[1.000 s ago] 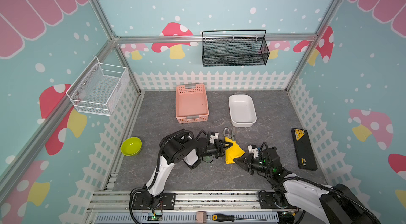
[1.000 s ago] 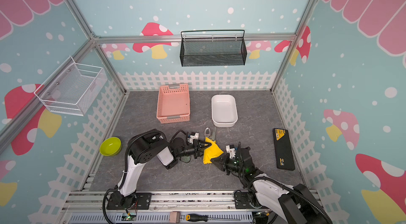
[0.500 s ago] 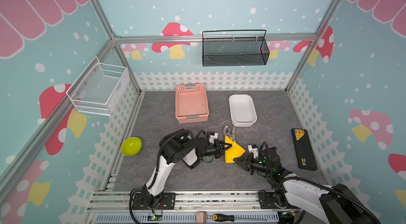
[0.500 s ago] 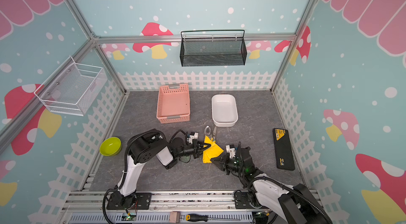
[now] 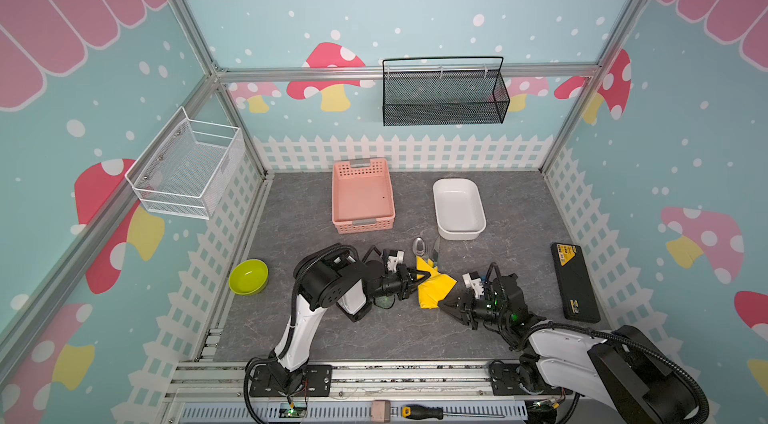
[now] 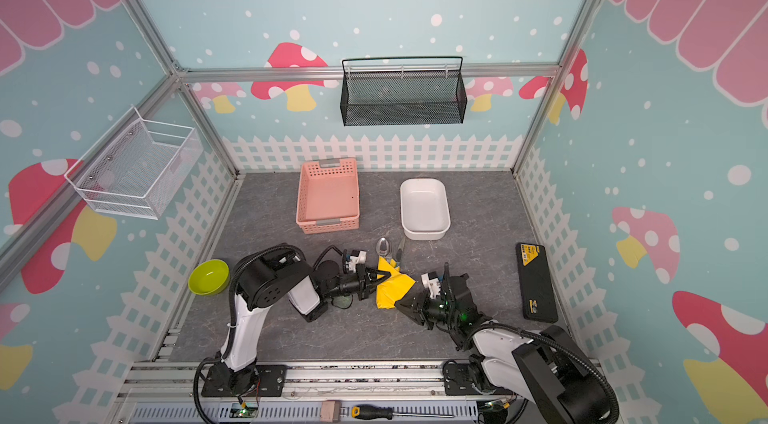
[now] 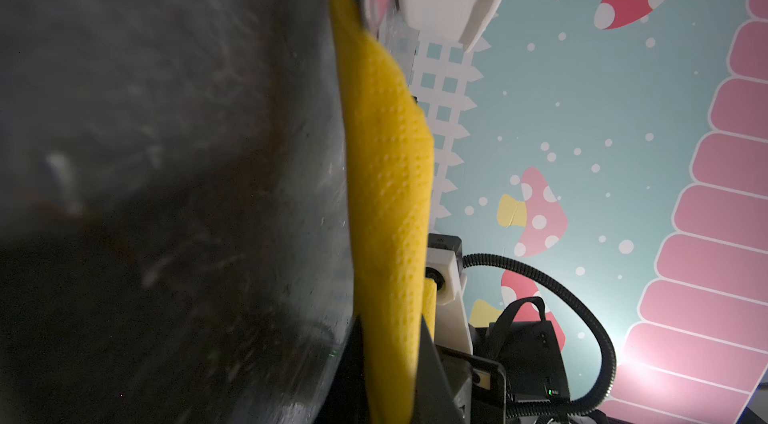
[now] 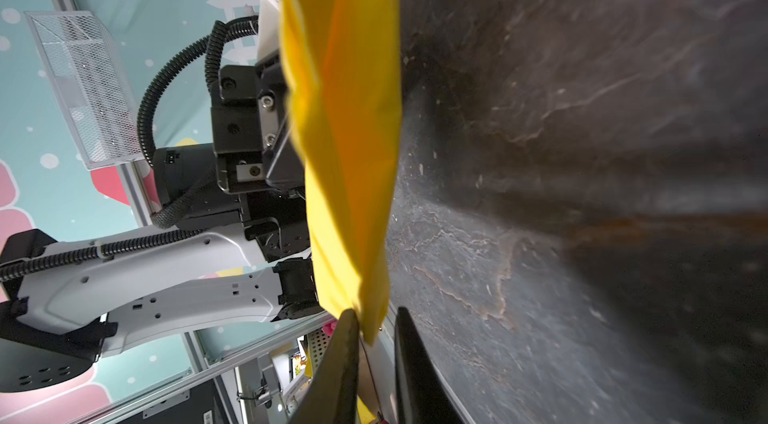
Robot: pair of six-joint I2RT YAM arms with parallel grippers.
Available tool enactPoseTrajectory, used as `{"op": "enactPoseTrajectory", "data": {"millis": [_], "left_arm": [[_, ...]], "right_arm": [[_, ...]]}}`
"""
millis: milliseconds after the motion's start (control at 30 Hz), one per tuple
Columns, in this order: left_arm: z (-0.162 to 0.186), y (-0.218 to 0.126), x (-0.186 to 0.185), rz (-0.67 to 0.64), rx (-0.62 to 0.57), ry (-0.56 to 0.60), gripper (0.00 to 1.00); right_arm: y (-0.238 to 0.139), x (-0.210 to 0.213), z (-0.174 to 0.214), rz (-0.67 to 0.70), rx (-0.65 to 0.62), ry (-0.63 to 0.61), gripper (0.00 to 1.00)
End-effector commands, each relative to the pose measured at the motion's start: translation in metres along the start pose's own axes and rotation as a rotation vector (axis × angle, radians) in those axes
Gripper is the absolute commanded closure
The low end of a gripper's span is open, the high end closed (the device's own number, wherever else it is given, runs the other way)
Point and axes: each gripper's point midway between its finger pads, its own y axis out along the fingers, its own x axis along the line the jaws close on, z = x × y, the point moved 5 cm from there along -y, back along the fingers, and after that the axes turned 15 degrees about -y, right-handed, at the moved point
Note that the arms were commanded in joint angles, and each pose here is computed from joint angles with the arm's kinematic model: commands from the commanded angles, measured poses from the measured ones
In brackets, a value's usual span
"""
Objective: Place the utensils on the paper napkin and roll it up
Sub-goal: 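Swing the right gripper around to grip the napkin beside the left gripper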
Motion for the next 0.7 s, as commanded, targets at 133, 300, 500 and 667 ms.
{"op": "enactPoseTrajectory", "data": {"millis": [133, 300, 500, 667], "left_arm": [[-0.029, -0.020, 0.048, -0.114, -0.120, -0.117, 1.00], [-0.028, -0.016, 0.051, -0.136, -0.088, -0.121, 1.00], [-0.027, -0.014, 0.054, -0.167, -0.062, -0.117, 1.00], [-0.028, -0.014, 0.058, -0.177, -0.055, -0.127, 1.00]], "right_arm": [[-0.015, -0.021, 0.001, 0.141, -0.049, -0.007, 0.62], [-0.029, -0.026, -0.012, 0.178, -0.105, -0.038, 0.60], [-0.038, -0.010, -0.051, 0.176, -0.176, -0.139, 0.57], [-0.028, 0.006, -0.080, 0.074, -0.125, -0.222, 0.48]]}}
